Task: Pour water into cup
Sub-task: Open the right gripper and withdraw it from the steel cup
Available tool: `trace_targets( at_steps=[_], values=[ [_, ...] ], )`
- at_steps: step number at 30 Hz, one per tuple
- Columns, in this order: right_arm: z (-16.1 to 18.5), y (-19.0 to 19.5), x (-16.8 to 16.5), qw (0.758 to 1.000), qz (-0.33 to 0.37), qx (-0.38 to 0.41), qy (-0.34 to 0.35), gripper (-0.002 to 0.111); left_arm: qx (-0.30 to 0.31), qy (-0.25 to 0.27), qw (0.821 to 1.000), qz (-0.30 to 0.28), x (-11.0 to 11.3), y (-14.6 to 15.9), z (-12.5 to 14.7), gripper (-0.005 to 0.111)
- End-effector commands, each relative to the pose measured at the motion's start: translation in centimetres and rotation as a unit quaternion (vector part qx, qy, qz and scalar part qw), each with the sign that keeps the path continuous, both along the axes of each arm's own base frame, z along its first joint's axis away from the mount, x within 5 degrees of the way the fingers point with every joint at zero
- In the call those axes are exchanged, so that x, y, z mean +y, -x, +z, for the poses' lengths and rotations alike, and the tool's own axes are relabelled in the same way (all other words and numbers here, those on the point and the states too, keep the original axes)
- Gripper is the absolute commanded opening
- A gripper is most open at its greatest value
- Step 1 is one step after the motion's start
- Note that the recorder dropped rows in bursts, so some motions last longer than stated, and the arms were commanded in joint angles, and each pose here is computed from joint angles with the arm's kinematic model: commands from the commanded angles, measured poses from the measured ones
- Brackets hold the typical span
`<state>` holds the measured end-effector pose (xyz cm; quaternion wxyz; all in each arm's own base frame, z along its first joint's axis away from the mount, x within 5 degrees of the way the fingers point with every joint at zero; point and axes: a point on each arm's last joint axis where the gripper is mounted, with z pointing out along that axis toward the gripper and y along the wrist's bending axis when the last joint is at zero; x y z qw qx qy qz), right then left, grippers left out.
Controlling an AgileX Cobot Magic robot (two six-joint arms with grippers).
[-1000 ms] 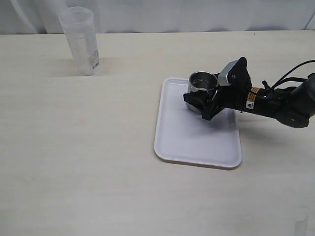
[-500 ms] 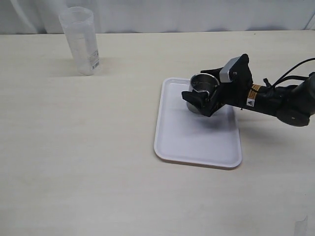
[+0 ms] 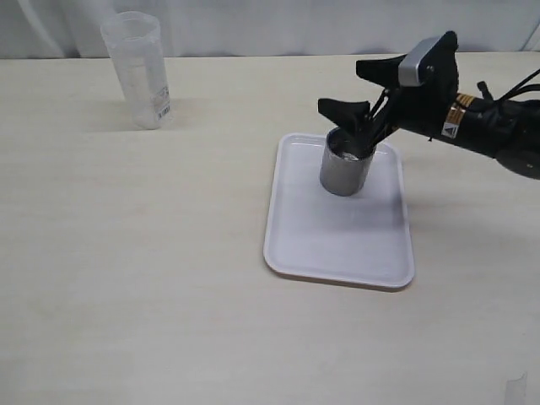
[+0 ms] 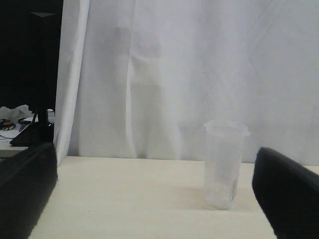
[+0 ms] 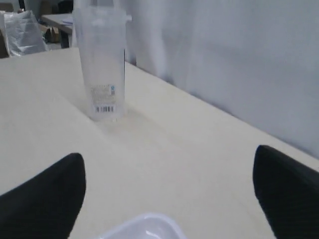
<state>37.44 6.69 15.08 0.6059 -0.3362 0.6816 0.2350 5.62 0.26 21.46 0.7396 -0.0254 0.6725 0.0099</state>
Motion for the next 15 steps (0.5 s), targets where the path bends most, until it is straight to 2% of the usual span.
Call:
trace_targets(
  at_steps=[1, 4, 6, 9, 12, 15],
  values=[
    [4.4, 0.5, 0.0, 0.999, -0.009, -0.032, -0.028, 0.066, -0.001, 0.004, 1.0, -0.002, 0.0, 0.0, -0.1, 0.102],
    [7.1, 1.1, -0.2, 0.999, -0.027, -0.017, -0.039, 0.049, -0.001, 0.004, 1.0, -0.002, 0.0, 0.0, -0.1, 0.102],
    [8.7, 1.6, -0.5, 0.998, -0.047, 0.004, -0.038, 0.032, -0.001, 0.004, 1.0, -0.002, 0.0, 0.0, -0.1, 0.102],
    [11.3, 2.8, -1.1, 0.996, -0.086, 0.011, -0.003, 0.006, -0.001, 0.004, 1.0, -0.002, 0.0, 0.0, -0.1, 0.102],
    [13.8, 4.3, -1.9, 0.991, -0.133, 0.023, 0.012, 0.004, -0.001, 0.004, 1.0, -0.002, 0.0, 0.0, -0.1, 0.102],
    [16.2, 6.4, -2.4, 0.985, -0.17, 0.017, -0.007, 0.004, -0.001, 0.004, 1.0, -0.002, 0.0, 0.0, -0.1, 0.102]
  ],
)
